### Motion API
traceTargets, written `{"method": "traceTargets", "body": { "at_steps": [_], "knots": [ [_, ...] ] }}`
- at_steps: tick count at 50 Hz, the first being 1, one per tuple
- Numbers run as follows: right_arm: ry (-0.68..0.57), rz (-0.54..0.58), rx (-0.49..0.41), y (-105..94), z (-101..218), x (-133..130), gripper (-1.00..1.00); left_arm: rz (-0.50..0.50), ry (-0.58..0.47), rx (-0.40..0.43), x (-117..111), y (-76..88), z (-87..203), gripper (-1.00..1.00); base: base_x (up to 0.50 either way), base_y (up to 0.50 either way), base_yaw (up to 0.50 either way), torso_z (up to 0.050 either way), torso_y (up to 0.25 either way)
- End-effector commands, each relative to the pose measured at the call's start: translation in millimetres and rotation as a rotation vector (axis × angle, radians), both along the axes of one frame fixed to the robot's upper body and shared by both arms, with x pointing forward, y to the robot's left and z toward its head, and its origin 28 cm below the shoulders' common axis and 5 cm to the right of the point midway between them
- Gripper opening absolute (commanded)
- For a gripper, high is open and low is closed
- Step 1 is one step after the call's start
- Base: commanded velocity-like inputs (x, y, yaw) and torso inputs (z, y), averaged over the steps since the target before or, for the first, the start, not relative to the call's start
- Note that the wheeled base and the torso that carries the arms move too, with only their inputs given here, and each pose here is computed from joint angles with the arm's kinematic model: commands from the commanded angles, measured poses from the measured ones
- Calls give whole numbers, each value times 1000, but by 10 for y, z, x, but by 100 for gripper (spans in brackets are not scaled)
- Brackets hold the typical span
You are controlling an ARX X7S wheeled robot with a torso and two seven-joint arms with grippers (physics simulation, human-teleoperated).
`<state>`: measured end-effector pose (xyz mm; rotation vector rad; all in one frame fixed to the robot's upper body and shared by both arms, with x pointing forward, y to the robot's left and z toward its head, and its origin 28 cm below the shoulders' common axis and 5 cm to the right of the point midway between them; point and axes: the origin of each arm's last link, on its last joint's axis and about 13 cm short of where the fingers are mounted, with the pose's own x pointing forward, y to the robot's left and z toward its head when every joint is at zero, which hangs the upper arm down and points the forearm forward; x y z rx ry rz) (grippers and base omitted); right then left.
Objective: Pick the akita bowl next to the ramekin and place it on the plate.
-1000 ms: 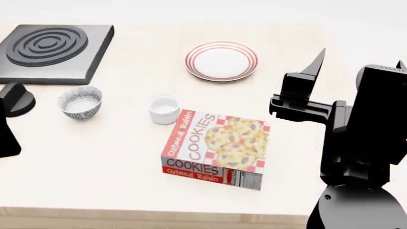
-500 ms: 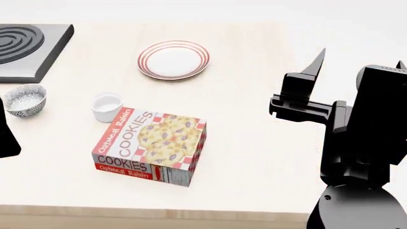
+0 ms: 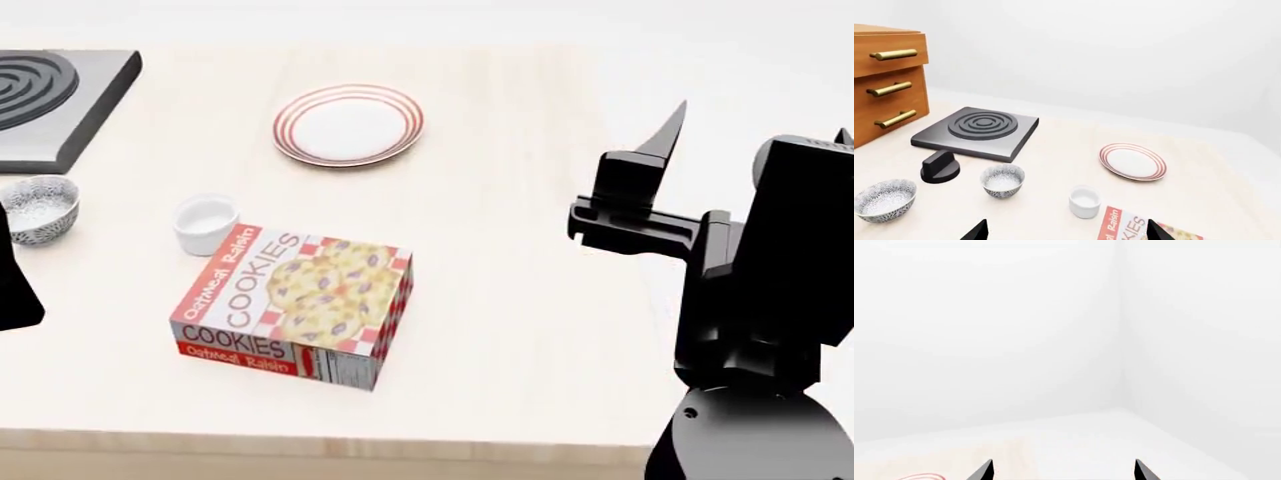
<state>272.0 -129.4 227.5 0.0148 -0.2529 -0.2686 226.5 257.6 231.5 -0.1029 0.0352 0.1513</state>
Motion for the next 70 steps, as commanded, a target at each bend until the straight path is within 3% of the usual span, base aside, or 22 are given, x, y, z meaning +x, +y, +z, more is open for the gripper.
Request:
{"method": "traceTargets", "body": {
  "at_steps": [1,70],
  "knots": [
    [-2,-4,19,-12,-5,-4,100,-6,-19,-28,2,5,56,100,137,0,0,0,0],
    [-3,-4,21,-13,7,-13,100,-4,-22,-29,4,4,-10,100,224,0,0,0,0]
  ]
}}
